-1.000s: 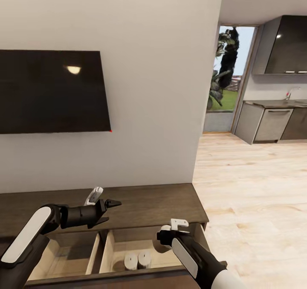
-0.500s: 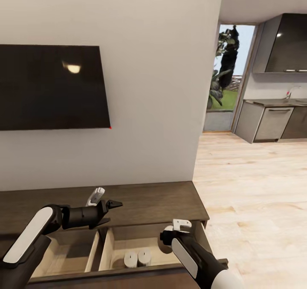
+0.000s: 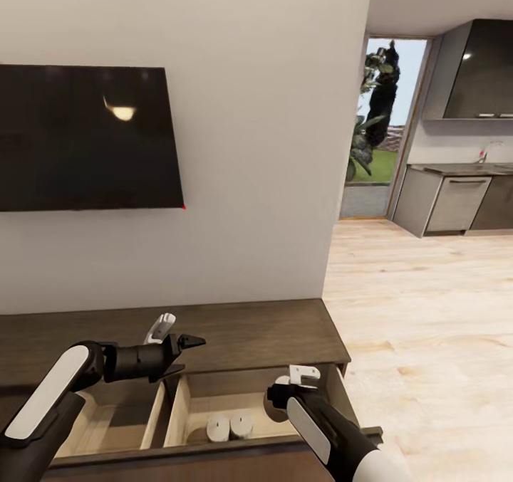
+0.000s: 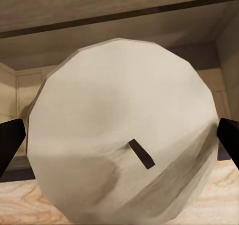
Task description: Place each of the two pumpkins and all three candles from the living room inside a cabinet in the living room (use any cabinet), then make sure every cabinet is closed, and position the cauldron so it is next to a table in the living room.
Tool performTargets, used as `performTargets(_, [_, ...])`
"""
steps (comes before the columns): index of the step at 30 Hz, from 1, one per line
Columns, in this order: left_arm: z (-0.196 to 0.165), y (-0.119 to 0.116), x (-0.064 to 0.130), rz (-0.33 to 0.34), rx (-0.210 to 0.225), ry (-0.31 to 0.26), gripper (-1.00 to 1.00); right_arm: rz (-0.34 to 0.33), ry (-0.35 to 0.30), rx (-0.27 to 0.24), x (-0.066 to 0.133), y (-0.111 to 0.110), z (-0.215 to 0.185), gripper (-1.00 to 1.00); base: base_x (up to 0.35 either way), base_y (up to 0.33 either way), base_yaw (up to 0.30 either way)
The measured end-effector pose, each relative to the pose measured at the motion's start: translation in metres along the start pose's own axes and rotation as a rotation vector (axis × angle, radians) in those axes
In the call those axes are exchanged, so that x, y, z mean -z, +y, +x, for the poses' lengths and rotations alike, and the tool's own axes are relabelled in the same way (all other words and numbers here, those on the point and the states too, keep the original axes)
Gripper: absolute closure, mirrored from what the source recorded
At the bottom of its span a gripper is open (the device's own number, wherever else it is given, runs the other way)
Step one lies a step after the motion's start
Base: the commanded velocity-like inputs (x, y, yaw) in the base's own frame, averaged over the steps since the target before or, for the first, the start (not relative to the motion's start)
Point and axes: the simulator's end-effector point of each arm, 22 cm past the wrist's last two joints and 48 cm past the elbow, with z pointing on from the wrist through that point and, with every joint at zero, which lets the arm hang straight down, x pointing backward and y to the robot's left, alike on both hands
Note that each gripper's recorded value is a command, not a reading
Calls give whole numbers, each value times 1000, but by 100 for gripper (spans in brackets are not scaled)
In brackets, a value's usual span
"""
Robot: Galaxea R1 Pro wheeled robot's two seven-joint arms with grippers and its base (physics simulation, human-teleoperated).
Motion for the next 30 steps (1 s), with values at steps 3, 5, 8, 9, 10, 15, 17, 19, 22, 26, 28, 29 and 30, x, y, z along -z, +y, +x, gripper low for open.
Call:
performTargets(3, [2,3,-2,10,6,3,-100,2,0,2,-4,-1,3,100,0,0,0])
performTargets(5, [4,4,-4,16,9,5,-100,3,-1,3,-7,-2,5,100,0,0,0])
performTargets(8, [6,8,-7,19,11,7,-100,3,-6,0,-11,-2,8,100,0,0,0])
performTargets(9, [7,9,-8,20,11,7,-100,3,-7,0,-12,-3,9,100,0,0,0])
performTargets(10, [7,11,-9,20,11,7,-100,3,-7,0,-14,-3,10,100,0,0,0])
performTargets(15, [11,18,-13,21,11,6,-100,3,-11,-1,-20,-4,15,100,0,0,43])
performTargets(17, [12,21,-15,21,10,6,-100,3,-11,-1,-23,-4,18,100,0,0,147])
performTargets(19, [13,24,-17,21,10,6,-100,3,-12,-2,-26,-5,20,100,0,0,59])
performTargets(22, [15,29,-19,21,10,6,-100,3,-13,-2,-30,-5,24,100,0,0,35])
performTargets(26, [18,35,-23,21,10,6,-100,3,-13,-2,-36,-6,29,100,0,0,207])
performTargets(28, [19,38,-25,21,10,5,-100,3,-13,-2,-39,-6,32,100,0,0,272])
performTargets(29, [19,38,-25,22,10,5,-100,2,-14,-2,-39,-6,32,100,0,0,259])
performTargets(30, [19,38,-25,22,10,5,-100,2,-14,-2,-39,-6,32,100,0,0,181])
